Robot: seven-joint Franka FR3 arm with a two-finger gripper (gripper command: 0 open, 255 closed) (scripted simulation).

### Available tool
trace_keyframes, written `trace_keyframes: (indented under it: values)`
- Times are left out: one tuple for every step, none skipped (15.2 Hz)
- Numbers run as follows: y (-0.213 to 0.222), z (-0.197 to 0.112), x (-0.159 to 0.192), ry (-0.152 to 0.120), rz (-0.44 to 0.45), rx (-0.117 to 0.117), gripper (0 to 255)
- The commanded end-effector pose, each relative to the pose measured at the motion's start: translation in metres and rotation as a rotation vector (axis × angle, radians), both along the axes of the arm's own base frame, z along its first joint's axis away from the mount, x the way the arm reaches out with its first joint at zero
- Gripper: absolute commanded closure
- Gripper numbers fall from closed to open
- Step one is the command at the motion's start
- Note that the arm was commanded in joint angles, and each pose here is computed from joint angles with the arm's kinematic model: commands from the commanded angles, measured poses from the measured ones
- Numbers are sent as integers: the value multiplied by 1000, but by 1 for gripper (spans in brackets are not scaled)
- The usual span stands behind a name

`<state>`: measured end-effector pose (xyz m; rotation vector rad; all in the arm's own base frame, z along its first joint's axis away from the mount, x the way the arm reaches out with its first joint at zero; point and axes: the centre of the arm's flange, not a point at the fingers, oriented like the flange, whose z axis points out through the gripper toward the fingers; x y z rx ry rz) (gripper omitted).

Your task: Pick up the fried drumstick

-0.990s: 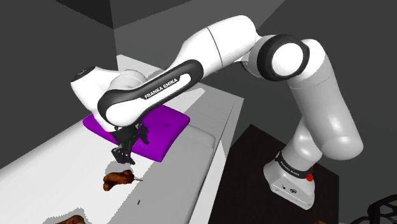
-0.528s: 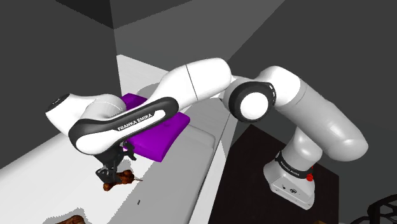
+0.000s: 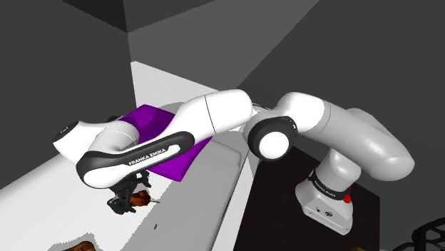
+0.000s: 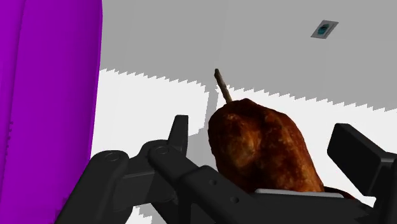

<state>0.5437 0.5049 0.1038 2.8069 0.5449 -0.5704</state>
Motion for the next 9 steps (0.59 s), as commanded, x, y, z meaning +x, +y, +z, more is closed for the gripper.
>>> trace_keyframes:
  values:
    - [0,-2,0,-1,0,0,0]
    - [0,-2,0,-1,0,0,255]
    - [0,-2,0,-1,0,0,255]
    - [0,-2,0,-1,0,0,255]
    - [0,-2,0,-1,0,0,255]
    - [0,-2,0,-1,0,0,255]
    - [0,-2,0,-1,0,0,255]
    - [0,-2,0,-1,0,0,255]
    - [-1,-2,0,-1,0,0,255]
